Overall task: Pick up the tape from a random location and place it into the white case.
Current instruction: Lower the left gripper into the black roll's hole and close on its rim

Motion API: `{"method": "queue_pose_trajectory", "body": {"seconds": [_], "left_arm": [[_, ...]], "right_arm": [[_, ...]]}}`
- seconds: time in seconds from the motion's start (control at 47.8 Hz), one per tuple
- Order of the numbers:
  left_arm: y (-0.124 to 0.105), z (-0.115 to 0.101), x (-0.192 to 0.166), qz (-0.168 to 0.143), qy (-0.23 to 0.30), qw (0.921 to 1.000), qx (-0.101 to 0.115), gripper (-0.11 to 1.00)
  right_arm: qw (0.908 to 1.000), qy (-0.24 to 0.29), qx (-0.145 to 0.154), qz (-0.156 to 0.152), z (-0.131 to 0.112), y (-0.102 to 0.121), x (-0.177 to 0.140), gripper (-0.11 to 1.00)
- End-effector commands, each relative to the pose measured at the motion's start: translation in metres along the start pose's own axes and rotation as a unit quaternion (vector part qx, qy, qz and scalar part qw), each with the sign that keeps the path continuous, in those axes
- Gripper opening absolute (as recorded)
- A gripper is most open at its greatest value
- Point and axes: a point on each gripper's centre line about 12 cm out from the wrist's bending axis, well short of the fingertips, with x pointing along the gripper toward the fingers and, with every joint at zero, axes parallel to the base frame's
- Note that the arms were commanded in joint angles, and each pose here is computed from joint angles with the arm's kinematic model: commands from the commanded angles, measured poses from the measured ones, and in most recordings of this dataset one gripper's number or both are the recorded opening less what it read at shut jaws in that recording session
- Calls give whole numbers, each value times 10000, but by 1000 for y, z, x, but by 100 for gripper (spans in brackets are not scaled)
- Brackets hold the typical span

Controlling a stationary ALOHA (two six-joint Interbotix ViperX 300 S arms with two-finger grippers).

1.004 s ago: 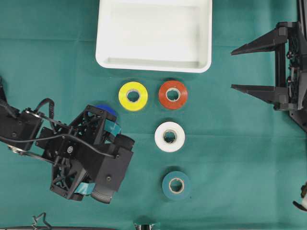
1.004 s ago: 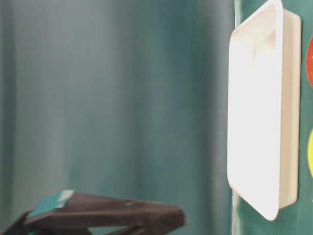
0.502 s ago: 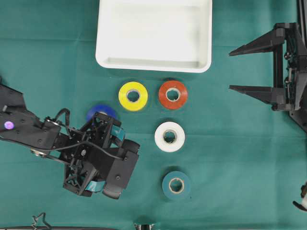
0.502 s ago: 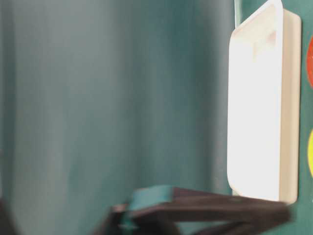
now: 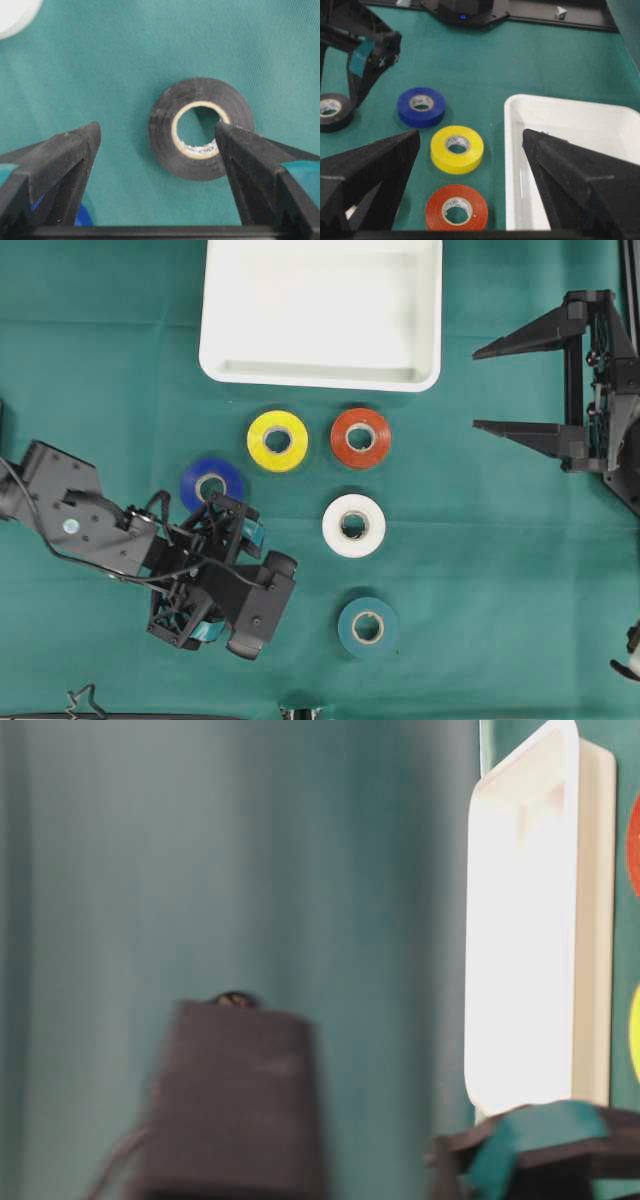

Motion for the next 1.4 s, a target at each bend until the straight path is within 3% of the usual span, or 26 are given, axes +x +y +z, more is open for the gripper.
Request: {"method": "queue_pose_trajectory", "body": {"seconds": [0.0,0.439,0.669,0.711,0.774,0.983,1.38], "left_arm": [[0,5,0,9,-115,9999,58,100],[5,-9,31,32,79,9999,115,100],[6,-7,30,36,50,9993,361,97],[7,-6,30,41,35,9992,385,93],[6,-6,29,35,27,9992,408,78],[7,-5,27,39,27,9991,416,21],[7,-2,23,39,-43,9993,379,19]], "right_arm": [[9999,-115,-14,-2,10,0,2,93],[10000,-62,-6,-5,7,0,4,93],[10000,-62,-14,-4,7,0,4,93],[10000,-54,-14,-4,7,0,4,93],[10000,-54,-14,-4,7,0,4,93],[10000,-54,1,-5,7,0,4,93],[10000,-54,-6,-4,7,0,4,93]]}}
